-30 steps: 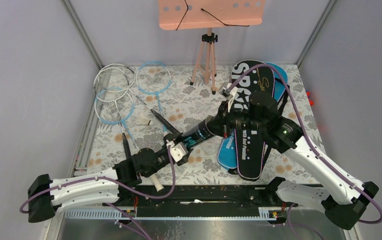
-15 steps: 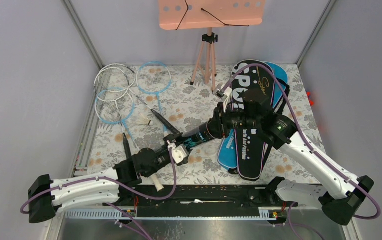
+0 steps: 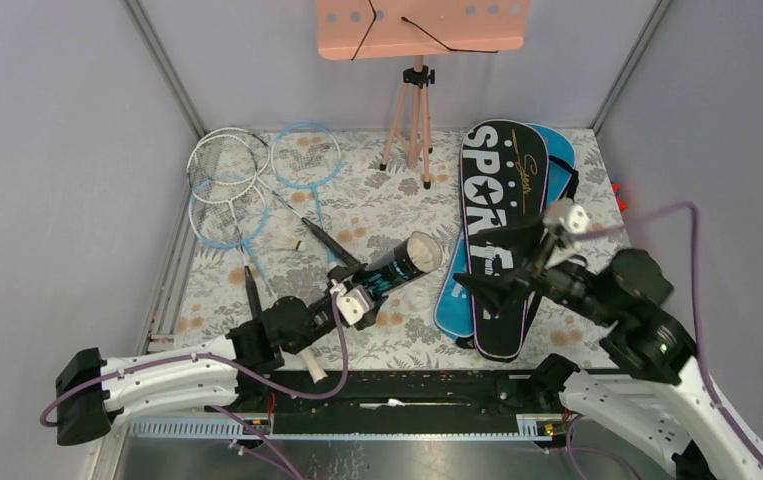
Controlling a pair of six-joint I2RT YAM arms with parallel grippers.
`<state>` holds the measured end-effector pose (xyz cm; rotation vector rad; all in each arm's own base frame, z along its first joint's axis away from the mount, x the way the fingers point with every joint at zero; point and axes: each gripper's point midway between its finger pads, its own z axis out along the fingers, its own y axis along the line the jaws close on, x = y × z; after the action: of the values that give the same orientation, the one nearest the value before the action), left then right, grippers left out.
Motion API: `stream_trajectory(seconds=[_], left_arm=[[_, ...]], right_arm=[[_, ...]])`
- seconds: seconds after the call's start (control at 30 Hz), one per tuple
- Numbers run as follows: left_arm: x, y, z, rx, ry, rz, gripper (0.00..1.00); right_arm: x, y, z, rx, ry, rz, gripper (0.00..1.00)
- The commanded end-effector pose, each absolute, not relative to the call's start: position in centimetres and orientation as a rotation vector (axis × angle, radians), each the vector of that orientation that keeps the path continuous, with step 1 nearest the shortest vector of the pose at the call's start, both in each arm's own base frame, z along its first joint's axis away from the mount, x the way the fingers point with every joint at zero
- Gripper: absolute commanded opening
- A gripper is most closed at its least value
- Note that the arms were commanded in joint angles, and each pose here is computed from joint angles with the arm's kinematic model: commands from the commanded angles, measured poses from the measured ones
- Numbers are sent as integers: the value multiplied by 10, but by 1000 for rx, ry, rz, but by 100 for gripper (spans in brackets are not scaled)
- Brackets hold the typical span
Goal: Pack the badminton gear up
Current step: Place the shuttlecock at the shuttle tube, then adjust the shuttle tube.
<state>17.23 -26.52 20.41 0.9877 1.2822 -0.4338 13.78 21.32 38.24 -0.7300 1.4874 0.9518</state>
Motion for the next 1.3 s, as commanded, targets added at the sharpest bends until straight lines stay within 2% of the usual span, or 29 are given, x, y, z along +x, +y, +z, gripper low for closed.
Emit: stream_trajectory(seconds=[0.0, 0.1, 0.27, 0.43, 0.57, 0.87, 1.27], left_arm=[[170, -271, 264, 818, 1175, -552, 0], [170, -270, 279, 744, 1173, -602, 0], [159, -272, 306, 685, 1166, -738, 0], [138, -279, 320, 716, 1138, -880, 0], [115, -285, 325, 785, 1067, -987, 0], [90, -302, 320, 932, 1019, -1089, 0], [84, -316, 328, 943, 962, -1154, 0]], right_arm=[[152, 191, 396, -575, 1319, 852, 100], [143, 197, 402, -589, 1165, 908, 100], [123, 231, 379, -755, 1007, 1052, 100], [108, 265, 346, -928, 986, 1233, 100], [107, 279, 347, -929, 888, 1331, 100], [102, 303, 343, -1059, 862, 1464, 100], [90, 317, 320, -1121, 839, 1581, 96]])
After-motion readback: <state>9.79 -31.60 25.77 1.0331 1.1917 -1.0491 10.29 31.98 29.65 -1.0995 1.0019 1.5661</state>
